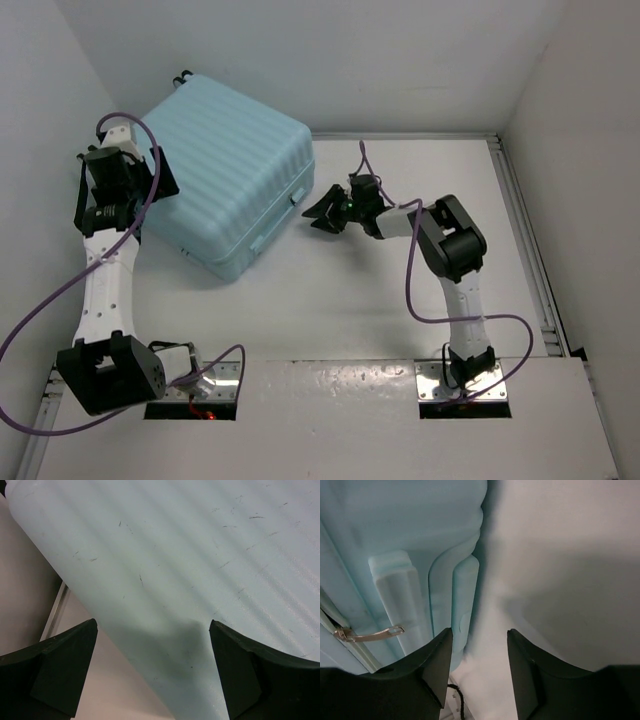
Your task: Pack the luggage
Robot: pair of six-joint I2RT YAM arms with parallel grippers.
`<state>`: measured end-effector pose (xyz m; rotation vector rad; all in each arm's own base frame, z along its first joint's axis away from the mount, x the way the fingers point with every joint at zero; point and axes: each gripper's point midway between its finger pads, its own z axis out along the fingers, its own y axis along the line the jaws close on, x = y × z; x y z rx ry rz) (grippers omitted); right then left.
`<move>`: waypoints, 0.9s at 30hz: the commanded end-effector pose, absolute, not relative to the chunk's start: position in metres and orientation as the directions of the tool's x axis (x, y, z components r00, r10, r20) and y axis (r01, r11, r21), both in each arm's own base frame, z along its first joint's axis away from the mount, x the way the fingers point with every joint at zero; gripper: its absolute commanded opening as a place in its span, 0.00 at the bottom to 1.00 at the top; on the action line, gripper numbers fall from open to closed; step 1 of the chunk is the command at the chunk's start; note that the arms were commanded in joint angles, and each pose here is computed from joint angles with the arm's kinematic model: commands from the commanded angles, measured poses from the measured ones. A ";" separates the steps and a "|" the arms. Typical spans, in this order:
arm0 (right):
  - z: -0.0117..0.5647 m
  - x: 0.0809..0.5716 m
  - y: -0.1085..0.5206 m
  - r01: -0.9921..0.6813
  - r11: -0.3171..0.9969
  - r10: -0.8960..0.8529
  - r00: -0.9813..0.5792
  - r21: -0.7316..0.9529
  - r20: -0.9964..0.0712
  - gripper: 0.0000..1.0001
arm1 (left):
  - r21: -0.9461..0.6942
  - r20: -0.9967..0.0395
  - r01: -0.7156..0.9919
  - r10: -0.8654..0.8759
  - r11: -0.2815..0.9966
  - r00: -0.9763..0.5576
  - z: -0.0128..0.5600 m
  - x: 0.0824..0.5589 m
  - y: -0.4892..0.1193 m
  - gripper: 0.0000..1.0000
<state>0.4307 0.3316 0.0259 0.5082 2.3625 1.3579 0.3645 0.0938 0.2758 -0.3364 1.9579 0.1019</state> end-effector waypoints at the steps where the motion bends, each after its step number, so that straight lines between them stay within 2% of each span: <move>1: 0.067 0.455 0.345 0.050 0.388 0.489 -0.857 0.920 -0.160 0.48 | -0.079 -0.934 -0.278 -0.168 0.957 -0.315 0.290 0.362 0.095 1.00; 7: 0.086 0.452 0.349 -0.056 0.345 0.441 -0.872 0.937 -0.214 0.47 | -0.065 -0.932 -0.272 -0.156 0.960 -0.327 0.285 0.359 0.097 1.00; 12: 0.091 0.457 0.344 -0.083 0.326 0.439 -0.869 0.942 -0.229 0.48 | -0.069 -0.931 -0.264 -0.157 0.962 -0.329 0.283 0.362 0.096 1.00; 24: 0.090 0.506 0.353 -0.099 0.306 0.468 -0.851 0.947 -0.240 0.48 | -0.073 -0.919 -0.257 -0.165 0.964 -0.357 0.270 0.368 0.096 1.00; 27: 0.075 0.507 0.352 -0.062 0.312 0.474 -0.855 0.948 -0.212 0.37 | -0.073 -0.916 -0.258 -0.167 0.963 -0.365 0.266 0.369 0.097 1.00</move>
